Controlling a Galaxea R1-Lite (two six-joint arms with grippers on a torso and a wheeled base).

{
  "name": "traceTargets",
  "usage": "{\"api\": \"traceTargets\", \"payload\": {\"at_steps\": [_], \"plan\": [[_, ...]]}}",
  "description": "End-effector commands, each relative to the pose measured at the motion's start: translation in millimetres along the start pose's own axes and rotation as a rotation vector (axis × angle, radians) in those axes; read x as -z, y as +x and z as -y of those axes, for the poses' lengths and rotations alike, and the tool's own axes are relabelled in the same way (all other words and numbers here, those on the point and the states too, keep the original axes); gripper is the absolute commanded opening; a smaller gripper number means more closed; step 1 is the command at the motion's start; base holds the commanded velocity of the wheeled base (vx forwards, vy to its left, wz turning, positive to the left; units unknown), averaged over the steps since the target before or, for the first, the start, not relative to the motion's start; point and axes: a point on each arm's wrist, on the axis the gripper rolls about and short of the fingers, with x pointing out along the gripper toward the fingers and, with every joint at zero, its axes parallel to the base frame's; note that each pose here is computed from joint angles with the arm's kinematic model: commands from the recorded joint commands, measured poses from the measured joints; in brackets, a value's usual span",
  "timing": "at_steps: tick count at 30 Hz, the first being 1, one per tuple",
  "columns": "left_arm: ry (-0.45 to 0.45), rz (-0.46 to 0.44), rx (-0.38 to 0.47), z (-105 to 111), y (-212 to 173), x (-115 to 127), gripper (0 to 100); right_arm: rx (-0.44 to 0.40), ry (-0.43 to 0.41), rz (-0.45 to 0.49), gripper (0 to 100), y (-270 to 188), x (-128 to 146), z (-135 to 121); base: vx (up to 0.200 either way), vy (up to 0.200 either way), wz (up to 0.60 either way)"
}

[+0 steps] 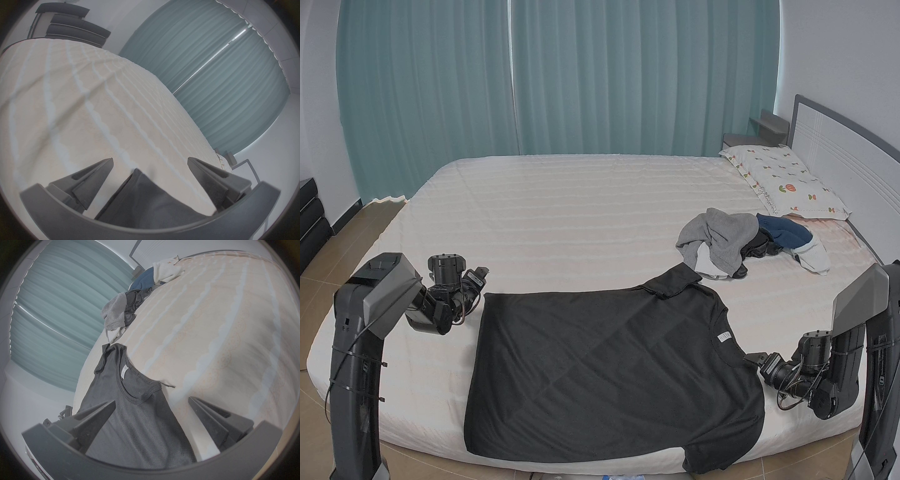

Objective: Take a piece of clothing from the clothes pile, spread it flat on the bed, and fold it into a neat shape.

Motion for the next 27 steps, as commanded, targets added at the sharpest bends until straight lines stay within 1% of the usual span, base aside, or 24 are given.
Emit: {"api": "traceTargets", "payload": {"at_steps": [1,2,4,5,6,7,8,9,13,16,20,23,25,27], "plan": [[-0.033,-0.029,0.028,25,-92,-26,100,-0.011,-0.001,0.009,100,0,-1,-1,0.0,0.0,0.0],[-0.04,-0.054,0.015,21,-104,-22,100,-0.01,-0.001,0.008,100,0,-1,-1,0.0,0.0,0.0],[-0.069,-0.131,0.003,14,-128,-6,100,-0.01,-0.001,0.01,100,0,-1,-1,0.0,0.0,0.0],[-0.069,-0.131,0.003,14,-128,-6,100,-0.01,-0.001,0.01,100,0,-1,-1,0.0,0.0,0.0],[-0.105,-0.173,0.009,8,-148,5,100,-0.01,-0.001,0.01,100,0,-1,-1,0.0,0.0,0.0],[-0.128,-0.188,0.023,6,-164,11,100,-0.01,0.0,0.01,100,0,-1,-1,0.0,0.0,0.0],[-0.128,-0.188,0.023,6,-164,11,100,-0.01,0.0,0.01,100,0,-1,-1,0.0,0.0,0.0],[-0.132,-0.216,0.04,4,-185,26,100,-0.01,0.0,0.01,100,0,-1,-1,0.0,0.0,0.0],[-0.1,-0.287,0.051,-11,-224,54,100,-0.011,0.0,0.011,100,-1,-1,-1,-0.2,0.0,0.0],[-0.09,-0.313,0.056,-23,-241,65,100,-0.011,0.0,0.011,100,-1,-1,-1,-0.2,0.0,0.0],[-0.087,-0.322,0.041,-38,-249,72,100,-0.009,0.003,0.009,100,-3,-1,-1,-0.2,0.0,0.0],[-0.076,-0.337,0.011,-48,-248,79,100,-0.003,0.006,0.004,100,-4,0,0,-0.2,0.0,0.0],[-0.071,-0.335,0.008,-52,-246,83,100,0.0,0.007,0.001,100,-5,1,0,-0.2,0.0,0.0],[-0.047,-0.34,0.004,-57,-246,86,100,0.004,0.005,-0.004,100,-6,2,1,-0.2,0.0,0.0]]}}
